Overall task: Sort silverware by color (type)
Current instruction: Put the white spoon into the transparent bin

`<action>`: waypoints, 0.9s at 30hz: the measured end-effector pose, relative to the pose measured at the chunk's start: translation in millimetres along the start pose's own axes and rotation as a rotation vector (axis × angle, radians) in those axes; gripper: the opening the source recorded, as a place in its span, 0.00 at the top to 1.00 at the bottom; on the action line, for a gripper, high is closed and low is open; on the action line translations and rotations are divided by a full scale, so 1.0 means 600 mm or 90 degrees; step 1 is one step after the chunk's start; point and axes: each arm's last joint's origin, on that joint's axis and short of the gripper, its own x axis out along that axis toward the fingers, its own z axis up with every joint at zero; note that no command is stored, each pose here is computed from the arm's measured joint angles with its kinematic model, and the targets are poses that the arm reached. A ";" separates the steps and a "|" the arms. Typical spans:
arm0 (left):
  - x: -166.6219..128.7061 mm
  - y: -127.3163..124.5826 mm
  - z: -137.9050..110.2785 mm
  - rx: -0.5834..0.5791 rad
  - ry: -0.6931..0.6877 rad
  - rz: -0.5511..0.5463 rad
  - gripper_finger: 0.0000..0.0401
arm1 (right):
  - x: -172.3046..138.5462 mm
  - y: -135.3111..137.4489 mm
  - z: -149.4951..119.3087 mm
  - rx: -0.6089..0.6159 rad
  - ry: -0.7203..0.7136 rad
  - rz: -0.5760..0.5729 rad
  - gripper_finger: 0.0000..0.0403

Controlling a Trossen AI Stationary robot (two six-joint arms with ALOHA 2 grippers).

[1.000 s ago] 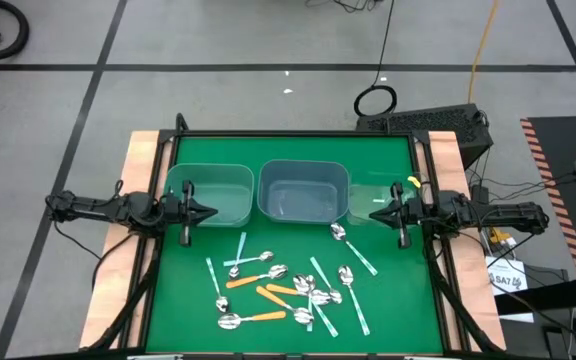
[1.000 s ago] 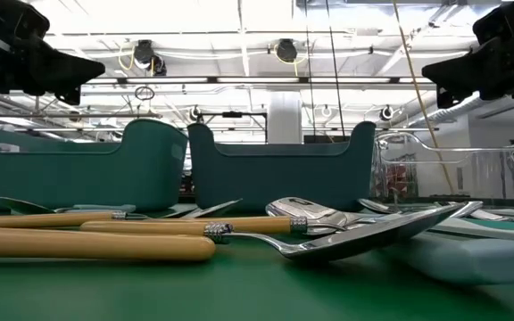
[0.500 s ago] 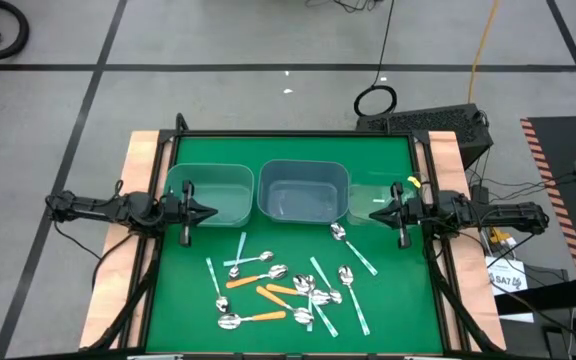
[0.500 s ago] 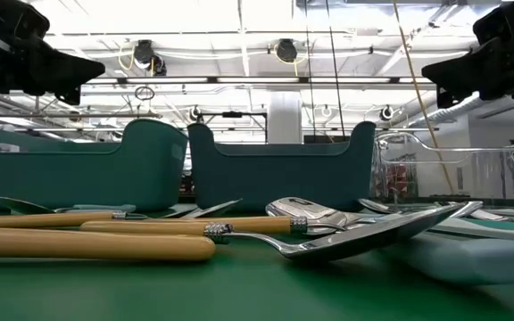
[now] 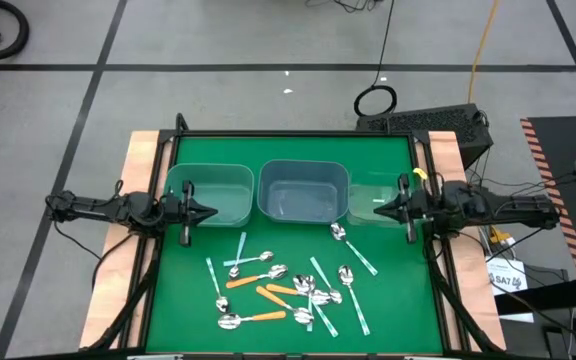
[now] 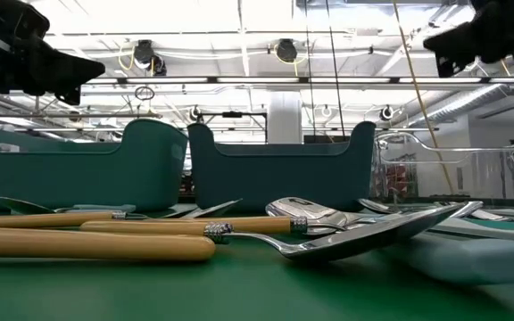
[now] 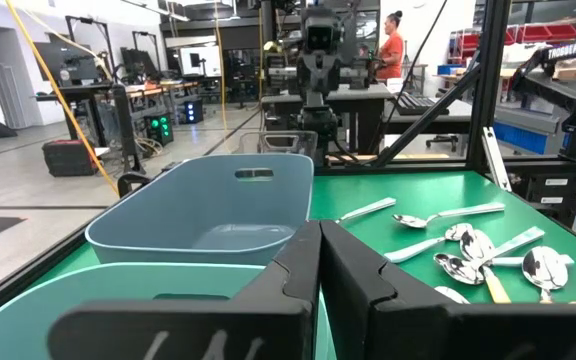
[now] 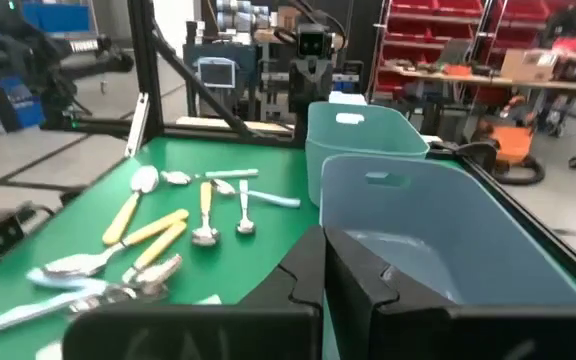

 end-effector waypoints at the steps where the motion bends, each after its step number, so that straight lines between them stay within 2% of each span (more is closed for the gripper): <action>1: 0.000 0.000 0.000 0.000 0.000 0.000 0.96 | -0.001 0.000 0.009 0.009 0.016 0.000 1.00; 10: 0.000 0.000 0.000 0.000 0.000 0.000 0.96 | 0.009 -0.004 0.117 0.053 0.087 -0.001 1.00; 17: 0.000 0.000 0.000 0.000 0.000 0.000 0.96 | 0.042 -0.007 0.211 0.057 0.089 -0.001 1.00; 27: 0.000 0.000 0.000 0.000 0.000 0.000 0.96 | 0.090 -0.011 0.303 0.059 0.164 -0.003 1.00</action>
